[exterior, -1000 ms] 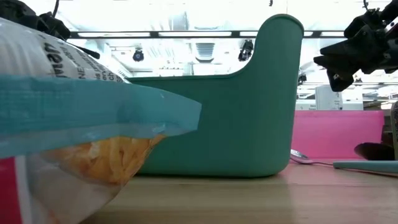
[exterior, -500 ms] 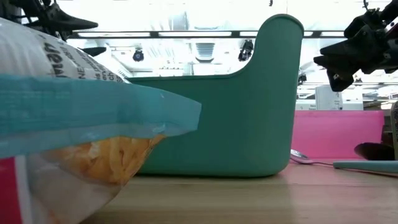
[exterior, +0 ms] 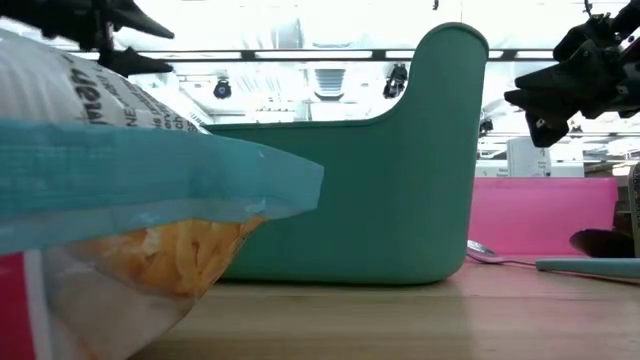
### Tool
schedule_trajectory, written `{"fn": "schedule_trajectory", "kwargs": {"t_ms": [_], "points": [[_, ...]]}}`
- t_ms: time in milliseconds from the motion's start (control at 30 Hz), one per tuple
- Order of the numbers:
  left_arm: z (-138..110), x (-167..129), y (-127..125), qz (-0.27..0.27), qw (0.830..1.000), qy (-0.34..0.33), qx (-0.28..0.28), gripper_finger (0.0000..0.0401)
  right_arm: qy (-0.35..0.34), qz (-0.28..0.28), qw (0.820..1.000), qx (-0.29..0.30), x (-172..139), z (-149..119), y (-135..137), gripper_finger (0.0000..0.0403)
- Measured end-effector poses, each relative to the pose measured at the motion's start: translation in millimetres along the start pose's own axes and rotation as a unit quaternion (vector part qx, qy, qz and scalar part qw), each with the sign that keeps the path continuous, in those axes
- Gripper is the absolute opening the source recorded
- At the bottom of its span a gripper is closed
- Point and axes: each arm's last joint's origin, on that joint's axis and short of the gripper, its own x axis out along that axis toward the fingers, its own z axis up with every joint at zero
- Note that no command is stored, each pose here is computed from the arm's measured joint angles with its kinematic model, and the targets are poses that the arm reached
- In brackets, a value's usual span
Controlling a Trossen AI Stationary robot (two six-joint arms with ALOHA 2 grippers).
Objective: Pick & Place Food Item
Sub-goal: Put the orange noodle pack into the orange bin
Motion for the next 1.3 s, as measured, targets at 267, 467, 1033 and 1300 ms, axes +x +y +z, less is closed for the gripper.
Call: {"fn": "schedule_trajectory", "kwargs": {"t_ms": [267, 467, 1033, 1300], "points": [[45, 26, -21, 0.143, 0.987, 0.064, -0.027, 0.0239, 0.0, 0.0, 1.0, 0.0, 0, 0, 0, 0.0107], [72, 58, -6, 0.239, 0.959, 0.115, -0.102, 0.0239, 0.0, 0.0, 1.0, 0.0, 0, 0, 0, 0.0107], [82, 78, 84, 0.359, 0.843, 0.248, -0.315, 0.0295, 0.0, 0.0, 1.0, 0.0, 0, 0, 0, 0.0107], [79, 87, 103, 0.412, 0.848, 0.234, -0.236, 0.0339, 0.0, 0.0, 1.0, 0.0, 0, 0, 0, 0.0107]]}}
